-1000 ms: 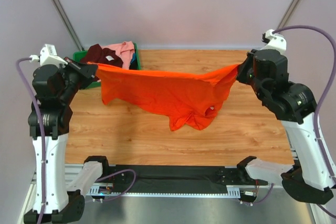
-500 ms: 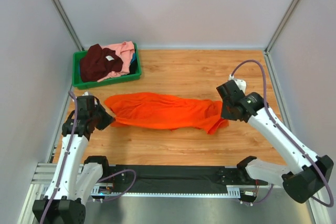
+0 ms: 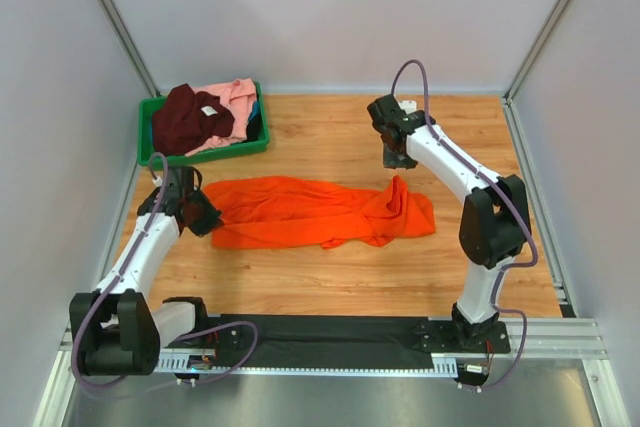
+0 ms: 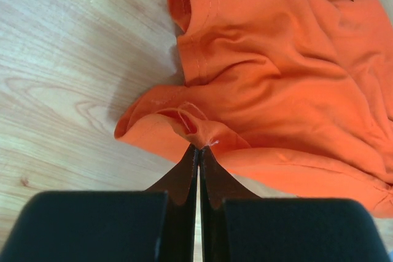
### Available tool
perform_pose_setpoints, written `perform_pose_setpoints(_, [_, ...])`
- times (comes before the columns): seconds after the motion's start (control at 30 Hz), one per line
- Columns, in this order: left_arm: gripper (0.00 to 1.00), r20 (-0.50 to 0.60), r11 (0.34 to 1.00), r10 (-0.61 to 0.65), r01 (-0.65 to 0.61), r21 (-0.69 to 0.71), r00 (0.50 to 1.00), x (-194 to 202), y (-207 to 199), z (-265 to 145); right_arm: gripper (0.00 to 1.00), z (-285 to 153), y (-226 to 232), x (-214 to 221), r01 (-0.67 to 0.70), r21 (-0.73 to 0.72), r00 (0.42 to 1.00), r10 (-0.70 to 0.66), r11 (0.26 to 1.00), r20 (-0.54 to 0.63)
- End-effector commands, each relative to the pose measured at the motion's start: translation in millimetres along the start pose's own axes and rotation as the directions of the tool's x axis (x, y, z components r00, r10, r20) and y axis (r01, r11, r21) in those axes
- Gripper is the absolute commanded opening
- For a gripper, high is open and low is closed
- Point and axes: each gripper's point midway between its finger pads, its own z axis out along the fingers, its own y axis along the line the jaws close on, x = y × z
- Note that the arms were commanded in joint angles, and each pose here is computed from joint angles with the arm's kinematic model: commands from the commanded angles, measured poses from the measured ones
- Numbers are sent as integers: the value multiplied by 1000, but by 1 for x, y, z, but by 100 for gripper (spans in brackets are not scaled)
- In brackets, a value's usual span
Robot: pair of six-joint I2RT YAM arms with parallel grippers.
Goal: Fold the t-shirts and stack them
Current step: Flatten the tshirt out
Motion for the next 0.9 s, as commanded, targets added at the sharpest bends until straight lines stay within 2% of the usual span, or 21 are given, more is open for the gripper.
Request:
perform_pose_setpoints(0.0, [0,75,998,20,-24,57,997,-25,-21,-4,38,-29,1,-8,-69,-70,998,70,995,8])
perform_pose_setpoints(0.03, [0,79,998,22,-26,60,997,-25,-21,-5,43,-34,2,-5,-150,-78,989,150,986,-6])
perform_pose_setpoints(0.1, [0,83,998,19,-24,64,996,-24,-20,-4,51,-44,3,4,-219,-110,976,216,969,-38])
perform_pose_setpoints(0.27, [0,70,997,19,-25,75,997,-17,-17,2,53,-48,13,31,-445,-96,890,428,890,-156])
perform_pose_setpoints(0.37, [0,65,997,21,-26,78,998,-14,-16,5,53,-44,16,47,-490,-73,859,467,869,-212])
perform_pose_setpoints(0.43, [0,59,996,27,-32,81,998,-12,-15,7,53,-40,9,57,-520,1,832,506,854,-227])
perform_pose_setpoints(0.5, [0,59,996,29,-34,86,998,-11,-15,6,53,-33,8,57,-507,7,840,496,862,-220])
perform_pose_setpoints(0.6, [0,64,995,37,-42,87,997,-11,-15,5,49,-13,-5,43,-515,-17,844,504,857,-184])
perform_pose_setpoints(0.67, [0,68,995,37,-43,87,997,-12,-15,4,48,1,-23,36,-549,4,823,541,836,-173])
perform_pose_setpoints(0.87, [0,67,994,39,-46,100,997,-10,-16,3,47,13,-25,15,-595,2,781,579,804,-232])
